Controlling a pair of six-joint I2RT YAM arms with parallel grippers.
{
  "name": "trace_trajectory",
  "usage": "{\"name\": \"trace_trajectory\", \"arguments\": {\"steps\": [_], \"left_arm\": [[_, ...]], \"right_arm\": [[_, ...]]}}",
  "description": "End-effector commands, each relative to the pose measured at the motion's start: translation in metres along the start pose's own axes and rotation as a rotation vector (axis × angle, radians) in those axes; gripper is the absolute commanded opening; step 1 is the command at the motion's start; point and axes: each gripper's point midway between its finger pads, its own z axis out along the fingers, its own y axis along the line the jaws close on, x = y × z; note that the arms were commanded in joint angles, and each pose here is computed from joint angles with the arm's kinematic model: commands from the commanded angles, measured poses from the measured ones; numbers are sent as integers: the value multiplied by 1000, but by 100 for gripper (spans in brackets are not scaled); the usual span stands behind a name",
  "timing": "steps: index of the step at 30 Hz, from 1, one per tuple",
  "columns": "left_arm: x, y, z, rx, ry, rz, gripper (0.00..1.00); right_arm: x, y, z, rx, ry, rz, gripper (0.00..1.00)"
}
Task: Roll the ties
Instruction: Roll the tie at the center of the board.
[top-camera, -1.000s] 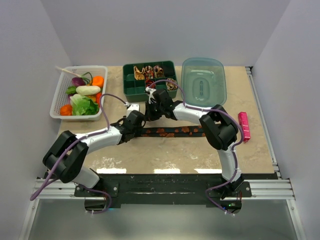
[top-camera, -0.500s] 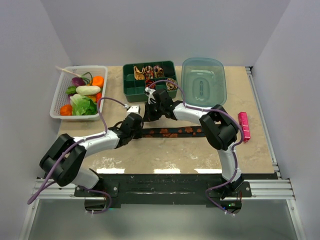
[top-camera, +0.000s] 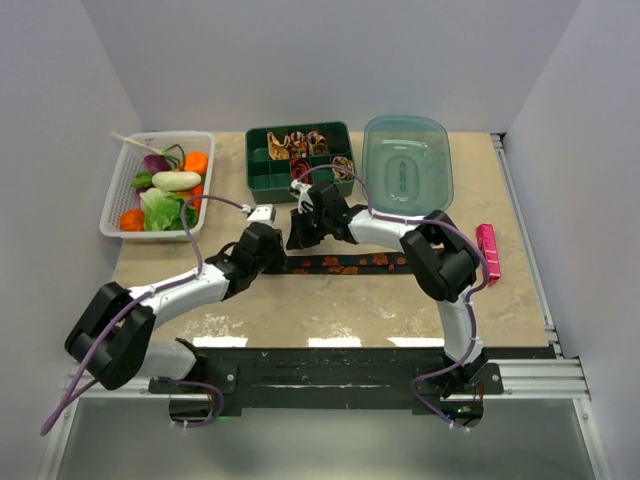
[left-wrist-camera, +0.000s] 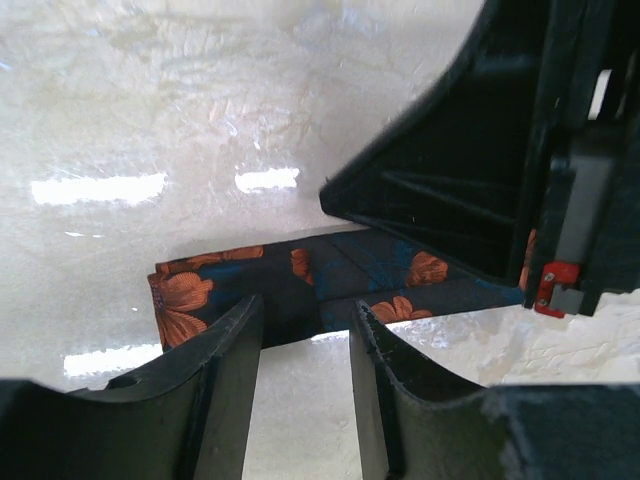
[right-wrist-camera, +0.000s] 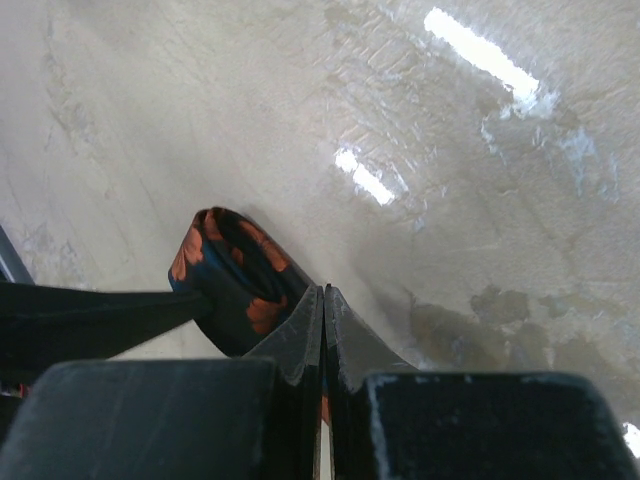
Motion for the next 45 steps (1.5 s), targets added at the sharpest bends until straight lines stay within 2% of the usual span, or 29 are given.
{"name": "trace_trajectory", "arguments": {"steps": [1,6,13,14,20,23,31,45], "left_arm": [[-19,1,-11,50,-55,-75,45],[-27,13,-18,104,-71,-143,46],[-31,33,-24,128,-94,-217,48],[-31,35,-25,139,-91,-234,55],[-26,42,-24,234,-73,-323,76],[-23,45,-25,300,-62,-374,79],[-3,46,-19,373,1,-439,78],[17,54,-1,340,44,-471,70]], "right_arm": [[-28,38,-29,-84,-84,-62,0],[-36,53,-40,-118,-119,-87,0],[-22,63,-31,-144,-86,-104,0],[-19,62,-29,-144,-79,-103,0],[-10,60,-12,-154,-50,-100,0],[-11,58,-9,-150,-49,-100,0],[3,46,0,-115,-18,-92,0],[32,17,17,-42,56,-70,0]]}}
